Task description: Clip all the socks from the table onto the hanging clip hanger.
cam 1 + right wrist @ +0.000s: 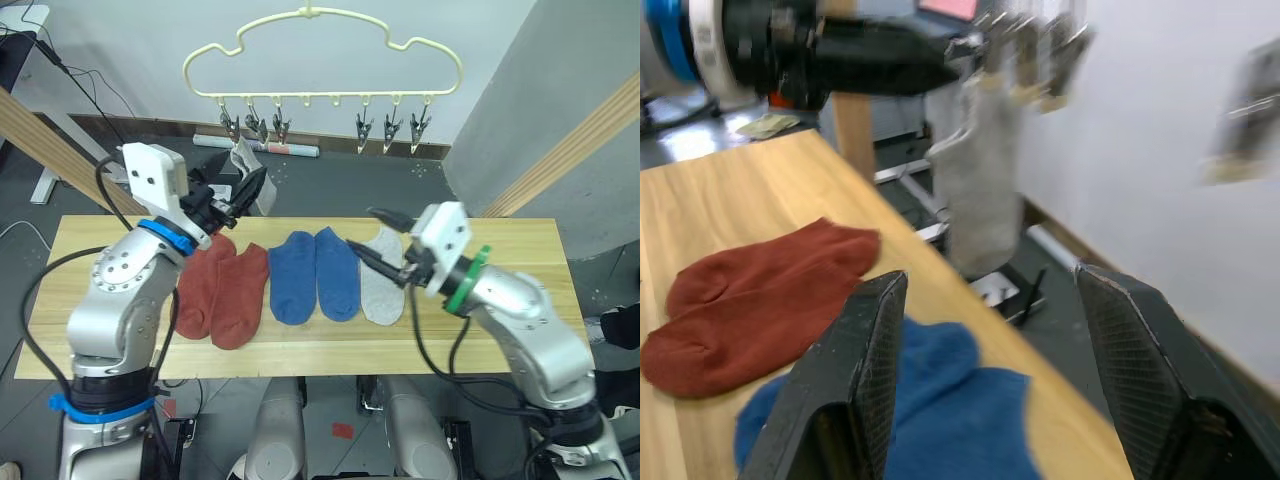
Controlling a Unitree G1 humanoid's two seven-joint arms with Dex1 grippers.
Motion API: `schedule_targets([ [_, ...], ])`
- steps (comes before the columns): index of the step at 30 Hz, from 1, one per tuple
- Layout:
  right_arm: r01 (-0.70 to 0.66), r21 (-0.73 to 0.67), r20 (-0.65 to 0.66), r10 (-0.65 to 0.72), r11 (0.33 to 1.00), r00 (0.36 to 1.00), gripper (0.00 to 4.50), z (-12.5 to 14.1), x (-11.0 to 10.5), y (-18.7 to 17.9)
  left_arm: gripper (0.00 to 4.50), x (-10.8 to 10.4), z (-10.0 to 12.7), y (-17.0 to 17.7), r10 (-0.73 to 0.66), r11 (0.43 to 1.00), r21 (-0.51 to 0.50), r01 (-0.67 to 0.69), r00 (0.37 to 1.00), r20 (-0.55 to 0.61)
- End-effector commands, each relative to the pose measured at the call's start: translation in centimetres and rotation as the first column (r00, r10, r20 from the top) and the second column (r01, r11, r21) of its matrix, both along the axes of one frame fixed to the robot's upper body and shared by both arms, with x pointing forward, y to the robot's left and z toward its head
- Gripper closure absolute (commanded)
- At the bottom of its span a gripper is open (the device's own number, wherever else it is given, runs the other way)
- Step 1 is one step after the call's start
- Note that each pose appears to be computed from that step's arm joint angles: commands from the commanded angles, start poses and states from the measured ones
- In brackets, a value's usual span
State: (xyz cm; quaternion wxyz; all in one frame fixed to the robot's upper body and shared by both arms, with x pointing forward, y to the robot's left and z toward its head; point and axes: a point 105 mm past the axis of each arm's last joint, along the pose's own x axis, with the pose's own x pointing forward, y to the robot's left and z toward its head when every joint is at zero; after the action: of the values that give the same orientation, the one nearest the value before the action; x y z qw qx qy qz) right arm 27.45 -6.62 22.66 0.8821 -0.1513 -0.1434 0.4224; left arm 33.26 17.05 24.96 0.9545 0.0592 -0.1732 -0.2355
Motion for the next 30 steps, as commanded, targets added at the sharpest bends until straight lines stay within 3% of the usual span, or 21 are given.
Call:
schedule_targets([
  [1, -0.011, 0.032, 0.026, 0.010, 0.999, 1.000, 1.72, 1.7, -1.5, -1.2, 1.27, -0.3, 1.1, -0.8, 0.013, 1.000, 0.006, -0.014, 0.994, 0.110],
  [4, 0.026, 0.015, 0.011, -0.026, 1.000, 1.000, 1.72, 1.7, -1.7, -2.3, 1.27, 0.1, 1.2, -1.1, 0.051, 0.999, -0.024, -0.047, 0.986, 0.156],
  [9, 0.046, -0.027, -0.022, -0.046, 0.999, 0.999, 1.69, 1.2, -2.2, -3.1, 2.44, 0.6, 1.0, -1.0, 0.096, 0.995, -0.041, -0.090, 0.978, 0.185],
  [18, 0.055, -0.032, -0.034, -0.056, 0.998, 0.998, 1.69, 1.2, -2.4, -3.4, 2.44, 1.5, 1.6, 0.5, 0.228, 0.971, -0.121, -0.207, 0.954, 0.196],
  [30, 0.062, -0.027, -0.028, -0.062, 0.998, 0.998, 1.69, 1.4, -2.3, -3.4, 2.44, 2.8, 2.0, -0.1, 0.202, 0.973, -0.146, -0.177, 0.963, 0.179],
])
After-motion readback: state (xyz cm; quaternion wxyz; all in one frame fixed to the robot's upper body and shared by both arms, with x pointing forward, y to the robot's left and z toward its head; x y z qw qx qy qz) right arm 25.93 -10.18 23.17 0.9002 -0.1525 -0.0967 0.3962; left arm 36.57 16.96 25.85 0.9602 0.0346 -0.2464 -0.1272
